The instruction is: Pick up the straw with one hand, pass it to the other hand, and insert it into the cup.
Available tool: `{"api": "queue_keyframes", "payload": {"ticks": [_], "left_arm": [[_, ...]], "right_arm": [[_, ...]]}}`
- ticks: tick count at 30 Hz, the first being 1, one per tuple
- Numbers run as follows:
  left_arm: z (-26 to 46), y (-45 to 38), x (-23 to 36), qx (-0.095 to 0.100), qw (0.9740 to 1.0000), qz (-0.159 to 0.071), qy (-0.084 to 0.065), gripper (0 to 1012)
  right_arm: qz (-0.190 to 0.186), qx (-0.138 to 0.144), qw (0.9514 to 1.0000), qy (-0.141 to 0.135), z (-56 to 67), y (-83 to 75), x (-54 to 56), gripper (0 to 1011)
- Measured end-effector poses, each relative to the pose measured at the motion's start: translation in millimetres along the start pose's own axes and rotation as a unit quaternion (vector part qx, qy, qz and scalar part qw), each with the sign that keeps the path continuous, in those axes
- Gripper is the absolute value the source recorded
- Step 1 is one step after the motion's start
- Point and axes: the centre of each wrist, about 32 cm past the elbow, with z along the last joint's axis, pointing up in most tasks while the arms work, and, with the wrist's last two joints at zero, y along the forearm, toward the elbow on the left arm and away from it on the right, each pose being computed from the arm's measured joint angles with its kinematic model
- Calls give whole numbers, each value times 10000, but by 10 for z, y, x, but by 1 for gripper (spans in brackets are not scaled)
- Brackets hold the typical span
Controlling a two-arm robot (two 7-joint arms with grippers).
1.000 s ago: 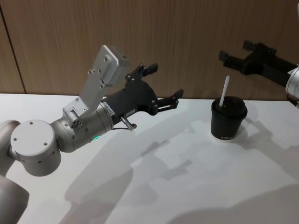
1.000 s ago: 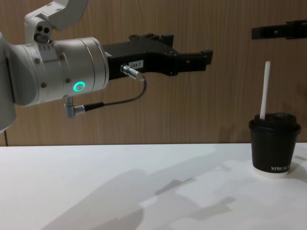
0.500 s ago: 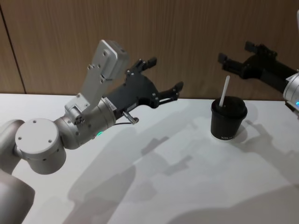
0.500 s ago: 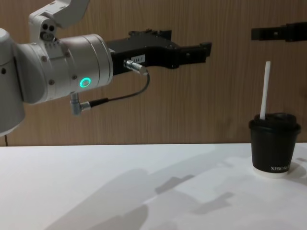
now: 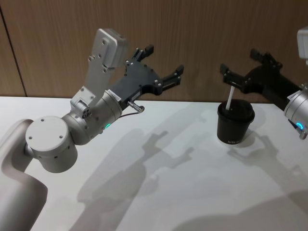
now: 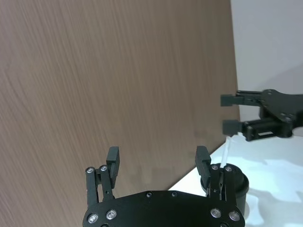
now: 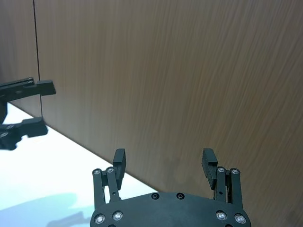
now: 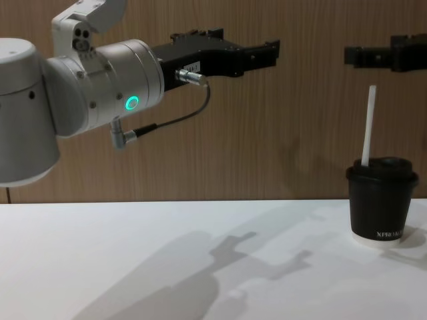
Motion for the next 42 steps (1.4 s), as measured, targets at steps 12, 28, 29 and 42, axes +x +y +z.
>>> {"api": "queue_keyframes", "payload": {"ticks": [12,28,29,42], "left_arm": [[-35,-79,8,-27,10000,56,60,1002],[-58,-121,5,-22,10000,6,91,1002],[-59,-122,4,-22,10000,4,92,1001],[-64,-129,5,-23,9999,-6,98,1002]], "right_arm": [[-57,118,9999,-111,-67,-69,-151,1001],[-46,173,9997,-164,-100,-110,-232,1001],[-46,173,9997,-166,-101,-110,-233,1001],[-44,186,9997,-176,-106,-119,-250,1001]]}}
